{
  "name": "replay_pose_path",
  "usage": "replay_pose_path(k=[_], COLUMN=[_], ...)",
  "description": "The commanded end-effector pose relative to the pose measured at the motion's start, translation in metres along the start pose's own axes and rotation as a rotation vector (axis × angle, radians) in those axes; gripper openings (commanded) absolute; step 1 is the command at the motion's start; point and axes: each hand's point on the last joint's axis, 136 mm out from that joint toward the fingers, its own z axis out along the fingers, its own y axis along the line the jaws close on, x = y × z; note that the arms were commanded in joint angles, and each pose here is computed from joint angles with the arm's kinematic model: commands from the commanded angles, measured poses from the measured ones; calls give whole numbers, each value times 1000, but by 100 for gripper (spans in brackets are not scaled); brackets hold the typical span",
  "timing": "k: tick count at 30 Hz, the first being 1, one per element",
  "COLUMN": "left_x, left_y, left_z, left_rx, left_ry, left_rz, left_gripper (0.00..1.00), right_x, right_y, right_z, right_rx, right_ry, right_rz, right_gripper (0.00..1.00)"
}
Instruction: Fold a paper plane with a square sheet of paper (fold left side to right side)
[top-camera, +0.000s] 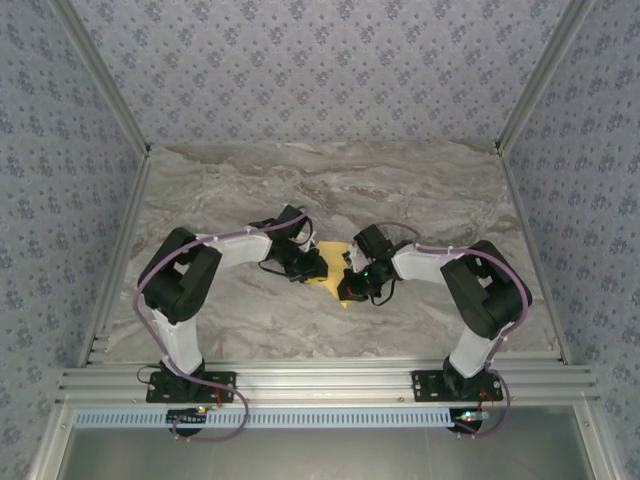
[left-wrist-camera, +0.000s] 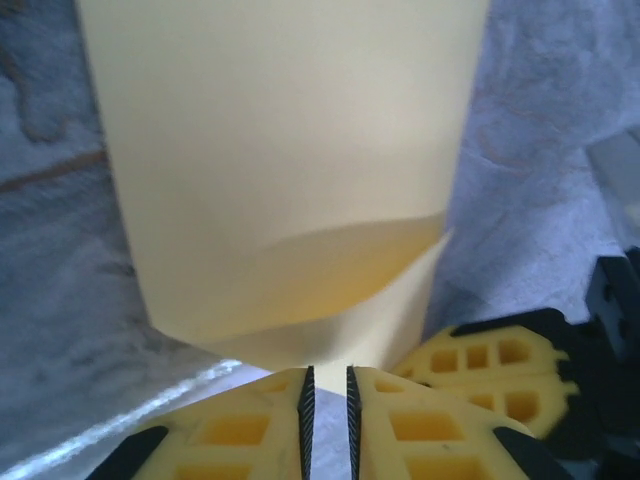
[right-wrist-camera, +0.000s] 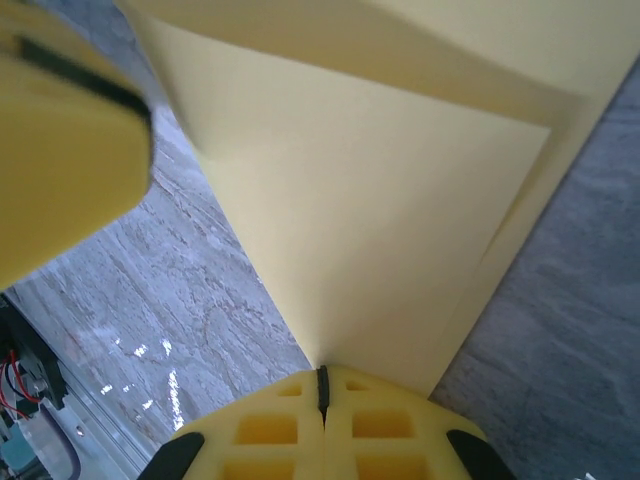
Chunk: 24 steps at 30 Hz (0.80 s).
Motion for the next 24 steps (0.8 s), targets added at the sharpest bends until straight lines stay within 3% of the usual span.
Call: replay_pose_path(k=[1,13,24], left_x=[14,27,26], left_y=[-16,-23,17], left_z=[-5,28,48], left_rx=[20,41,-82], left_ry=[4,38,42], left_rz=[50,81,13], left_gripper=[14,10,9], right_x=[30,30,34], right_y=[-60,-60,-62], right_z=[8,7,5], right_rx=[216,210,228], right_ry=[78,81,92], right_rz=[116,106,106], right_gripper=[0,0,0])
